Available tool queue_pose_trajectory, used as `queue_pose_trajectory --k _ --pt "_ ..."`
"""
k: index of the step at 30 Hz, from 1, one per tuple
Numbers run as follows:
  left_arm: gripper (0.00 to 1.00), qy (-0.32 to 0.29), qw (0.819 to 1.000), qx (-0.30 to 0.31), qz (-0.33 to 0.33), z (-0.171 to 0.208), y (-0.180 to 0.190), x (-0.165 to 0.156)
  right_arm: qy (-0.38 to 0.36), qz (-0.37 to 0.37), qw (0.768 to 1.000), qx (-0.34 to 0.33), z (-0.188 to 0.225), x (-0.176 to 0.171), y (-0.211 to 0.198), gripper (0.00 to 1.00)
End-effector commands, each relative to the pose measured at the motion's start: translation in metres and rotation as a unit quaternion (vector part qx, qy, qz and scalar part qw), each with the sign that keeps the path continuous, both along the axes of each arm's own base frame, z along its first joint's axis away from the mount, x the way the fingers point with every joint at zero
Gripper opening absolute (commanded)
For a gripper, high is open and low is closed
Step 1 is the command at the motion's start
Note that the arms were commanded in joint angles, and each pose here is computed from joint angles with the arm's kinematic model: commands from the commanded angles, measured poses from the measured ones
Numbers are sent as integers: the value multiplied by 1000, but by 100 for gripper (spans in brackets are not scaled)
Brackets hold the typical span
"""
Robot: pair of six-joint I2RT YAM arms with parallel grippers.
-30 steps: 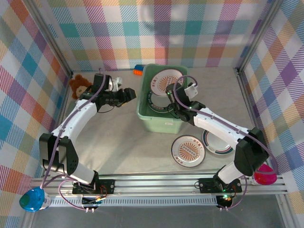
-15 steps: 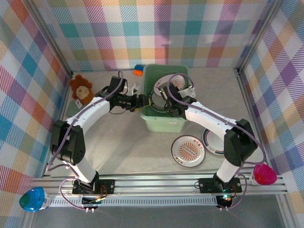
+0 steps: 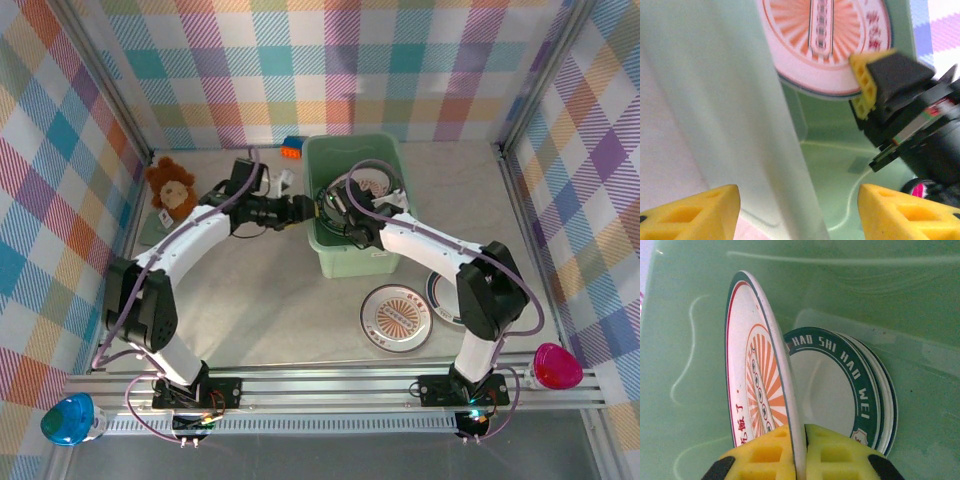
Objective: Place the plates into the plastic bin on the countertop
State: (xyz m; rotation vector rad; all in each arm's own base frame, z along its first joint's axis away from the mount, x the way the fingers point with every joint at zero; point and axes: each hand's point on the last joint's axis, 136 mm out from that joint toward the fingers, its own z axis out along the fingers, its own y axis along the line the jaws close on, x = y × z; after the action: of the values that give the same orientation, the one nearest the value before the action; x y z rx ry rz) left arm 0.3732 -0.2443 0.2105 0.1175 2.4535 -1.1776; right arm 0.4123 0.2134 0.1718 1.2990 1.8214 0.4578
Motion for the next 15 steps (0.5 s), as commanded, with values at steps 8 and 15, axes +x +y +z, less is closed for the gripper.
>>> queue_pose_trajectory --k 8,15 --pt "64 -51 995 20 79 28 63 28 -24 -23 999 26 -3 29 15 0" --pt "64 -39 996 25 80 17 66 30 -7 -26 999 40 -23 41 21 0"
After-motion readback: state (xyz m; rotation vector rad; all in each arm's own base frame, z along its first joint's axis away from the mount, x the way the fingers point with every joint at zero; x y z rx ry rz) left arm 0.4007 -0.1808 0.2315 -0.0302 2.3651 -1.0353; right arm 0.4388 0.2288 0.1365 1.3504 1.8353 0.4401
